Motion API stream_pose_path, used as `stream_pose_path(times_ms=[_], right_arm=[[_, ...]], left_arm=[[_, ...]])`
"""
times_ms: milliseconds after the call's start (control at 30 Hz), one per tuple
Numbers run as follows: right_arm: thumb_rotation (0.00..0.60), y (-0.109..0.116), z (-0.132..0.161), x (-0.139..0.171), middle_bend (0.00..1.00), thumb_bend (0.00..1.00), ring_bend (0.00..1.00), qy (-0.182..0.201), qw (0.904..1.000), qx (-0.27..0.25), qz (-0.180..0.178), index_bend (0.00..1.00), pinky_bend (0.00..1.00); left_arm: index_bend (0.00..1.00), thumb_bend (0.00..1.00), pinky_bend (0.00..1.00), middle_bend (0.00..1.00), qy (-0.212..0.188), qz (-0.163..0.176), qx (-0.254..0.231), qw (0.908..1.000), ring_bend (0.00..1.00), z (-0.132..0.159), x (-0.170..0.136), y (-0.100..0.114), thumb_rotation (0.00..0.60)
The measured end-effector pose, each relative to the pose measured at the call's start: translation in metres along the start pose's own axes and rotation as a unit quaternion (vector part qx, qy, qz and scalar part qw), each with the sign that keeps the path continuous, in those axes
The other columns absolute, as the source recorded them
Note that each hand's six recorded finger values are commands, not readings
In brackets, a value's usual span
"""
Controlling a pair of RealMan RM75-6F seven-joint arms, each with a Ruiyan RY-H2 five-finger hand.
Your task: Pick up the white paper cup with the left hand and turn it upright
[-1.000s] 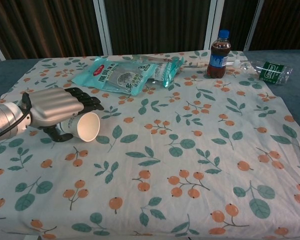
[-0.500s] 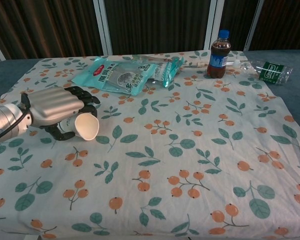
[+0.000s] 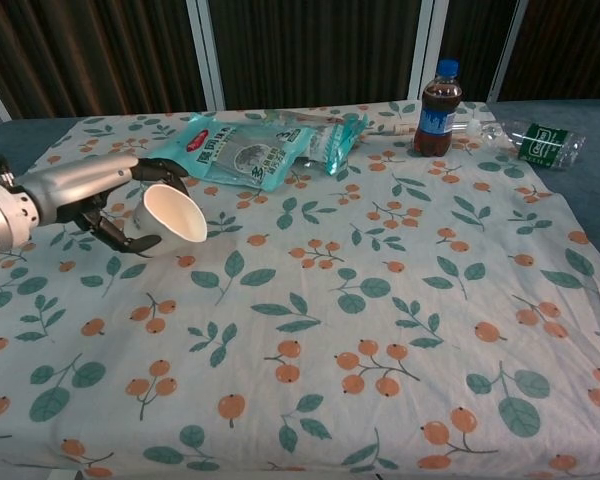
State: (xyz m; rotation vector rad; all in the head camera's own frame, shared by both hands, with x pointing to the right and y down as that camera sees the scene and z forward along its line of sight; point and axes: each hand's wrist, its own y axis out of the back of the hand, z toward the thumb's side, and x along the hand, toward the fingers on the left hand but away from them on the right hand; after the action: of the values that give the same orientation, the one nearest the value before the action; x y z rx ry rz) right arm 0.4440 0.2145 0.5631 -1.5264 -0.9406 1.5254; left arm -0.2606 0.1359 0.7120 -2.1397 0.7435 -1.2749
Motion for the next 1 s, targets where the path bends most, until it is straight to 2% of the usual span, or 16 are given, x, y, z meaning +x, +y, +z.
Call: stream_pose_path(times_ms=[100,200,233,333,433,567,733,1000], right_arm=[[0.470,-0.001,0.001,-0.001,0.00,0.00,0.00,0.002,1.0000,-0.001,0.002,0.00,0.00],[0.471,-0.001,0.002,-0.002,0.00,0.00,0.00,0.003,1.0000,0.000,0.002,0.00,0.00],[0.471,-0.001,0.002,-0.002,0.00,0.00,0.00,0.003,1.0000,0.001,0.002,0.00,0.00],[0.471,0.000,0.003,-0.001,0.00,0.00,0.00,0.003,1.0000,0.001,0.001,0.00,0.00],[0.473,0.002,0.003,-0.001,0.00,0.00,0.00,0.003,1.0000,0.002,-0.002,0.00,0.00],[0.484,0.002,0.002,-0.001,0.00,0.00,0.00,-0.001,1.0000,0.002,-0.003,0.00,0.00],[0.483,0.004,0.000,-0.001,0.00,0.00,0.00,-0.003,1.0000,0.001,-0.006,0.00,0.00],[0.481,0.002,-0.001,0.000,0.00,0.00,0.00,-0.002,1.0000,-0.002,-0.006,0.00,0.00]], left_arm=[[0.35,0.38,0.04,0.09,0.011,0.007,-0.101,0.9948,0.00,-0.010,0.000,0.002,0.600],[0.34,0.38,0.04,0.11,0.023,0.014,-0.199,0.9796,0.00,-0.023,0.001,0.000,0.600],[0.33,0.38,0.04,0.11,0.028,0.017,-0.232,0.9721,0.00,-0.029,0.001,-0.001,0.600],[0.33,0.38,0.04,0.11,0.042,0.028,-0.288,0.9563,0.00,-0.049,0.002,-0.007,0.600],[0.32,0.38,0.04,0.11,0.056,0.039,-0.305,0.9499,0.00,-0.068,0.004,-0.015,0.600],[0.27,0.38,0.04,0.07,0.061,0.042,-0.317,0.9454,0.00,-0.079,0.006,-0.030,0.600],[0.01,0.37,0.03,0.00,0.046,0.029,-0.306,0.9504,0.00,-0.076,0.005,-0.041,0.600],[0.00,0.37,0.02,0.00,0.018,0.038,-0.289,0.9563,0.00,-0.070,-0.003,-0.032,0.600]])
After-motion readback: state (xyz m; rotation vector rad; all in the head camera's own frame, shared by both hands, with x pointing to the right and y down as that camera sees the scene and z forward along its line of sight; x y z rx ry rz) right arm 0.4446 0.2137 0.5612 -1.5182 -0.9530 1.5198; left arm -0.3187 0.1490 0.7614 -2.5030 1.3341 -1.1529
